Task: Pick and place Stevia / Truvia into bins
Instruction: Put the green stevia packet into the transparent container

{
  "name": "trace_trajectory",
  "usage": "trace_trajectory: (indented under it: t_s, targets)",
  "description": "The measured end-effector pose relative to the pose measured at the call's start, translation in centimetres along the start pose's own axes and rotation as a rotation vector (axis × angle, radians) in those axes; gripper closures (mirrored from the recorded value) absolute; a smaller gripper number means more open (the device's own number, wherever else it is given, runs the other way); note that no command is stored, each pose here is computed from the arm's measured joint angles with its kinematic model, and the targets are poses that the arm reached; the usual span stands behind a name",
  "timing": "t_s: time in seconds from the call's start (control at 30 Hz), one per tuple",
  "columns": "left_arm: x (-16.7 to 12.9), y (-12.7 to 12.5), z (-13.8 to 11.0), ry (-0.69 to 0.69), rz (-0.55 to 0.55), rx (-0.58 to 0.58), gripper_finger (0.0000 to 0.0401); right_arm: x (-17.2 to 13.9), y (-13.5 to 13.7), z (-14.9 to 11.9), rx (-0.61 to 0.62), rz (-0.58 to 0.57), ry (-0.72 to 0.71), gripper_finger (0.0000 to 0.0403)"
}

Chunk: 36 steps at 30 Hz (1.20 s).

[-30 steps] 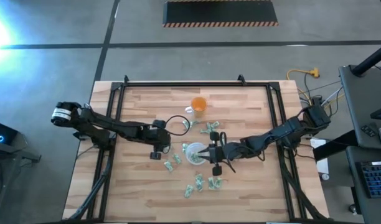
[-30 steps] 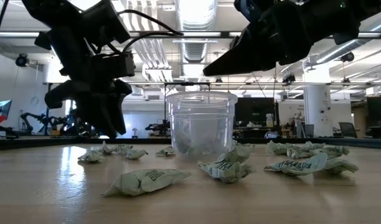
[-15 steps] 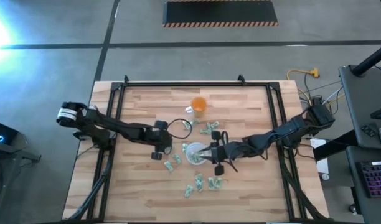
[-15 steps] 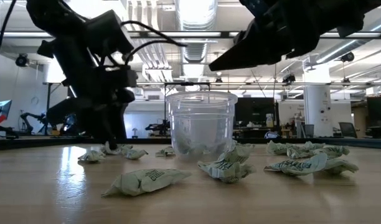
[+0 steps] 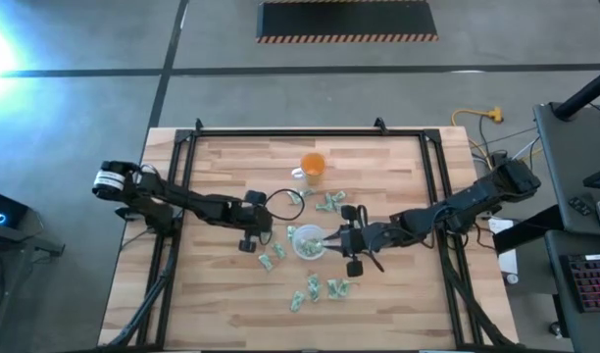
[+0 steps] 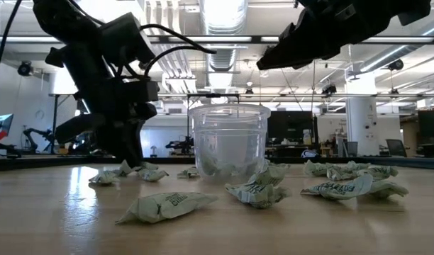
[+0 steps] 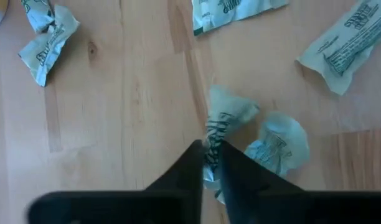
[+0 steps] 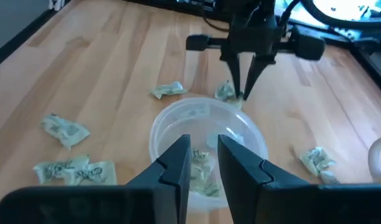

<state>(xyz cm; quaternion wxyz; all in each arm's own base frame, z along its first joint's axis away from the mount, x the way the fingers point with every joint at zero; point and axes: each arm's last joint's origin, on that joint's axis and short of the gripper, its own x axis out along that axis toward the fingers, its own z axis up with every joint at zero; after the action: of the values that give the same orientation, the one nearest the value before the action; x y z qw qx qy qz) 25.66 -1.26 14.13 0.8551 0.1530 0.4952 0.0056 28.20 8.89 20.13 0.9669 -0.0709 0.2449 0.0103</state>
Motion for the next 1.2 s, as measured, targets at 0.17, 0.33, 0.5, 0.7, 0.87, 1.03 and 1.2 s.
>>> trace_trajectory:
  t_s: [0.17, 0.33, 0.5, 0.7, 0.87, 1.03, 1.2]
  targets:
    - [-0.3, 0.1, 0.3, -0.014, 0.004, -0.005, 0.0392, -0.3, 0.2, -0.7, 0.046, 0.003, 0.075, 0.0334]
    - [-1.2, 0.5, 1.3, -0.064, 0.033, -0.018, 0.0391, -0.6, 0.1, -2.4, 0.141, -0.025, 0.246, 0.0338]
    - [-2.7, 1.0, 2.3, -0.14, 0.054, -0.041, 0.0391, -1.4, -0.2, -4.4, 0.274, -0.103, 0.451, 0.0339]
    - [-4.7, 1.6, 3.4, -0.273, 0.076, -0.086, 0.039, -2.2, -0.4, -5.8, 0.371, -0.176, 0.602, 0.0338]
    - [-6.0, 1.3, 4.5, -0.428, 0.024, -0.042, 0.039, -2.2, 0.0, -5.7, 0.404, -0.078, 0.635, 0.0338]
    - [-6.3, 0.7, 5.8, -0.567, -0.045, 0.019, 0.039, -2.4, 0.4, -5.8, 0.402, -0.043, 0.647, 0.0337]
    - [-4.9, 0.1, 6.4, -0.61, -0.07, 0.049, 0.039, -2.4, 0.6, -5.8, 0.402, -0.04, 0.648, 0.032]
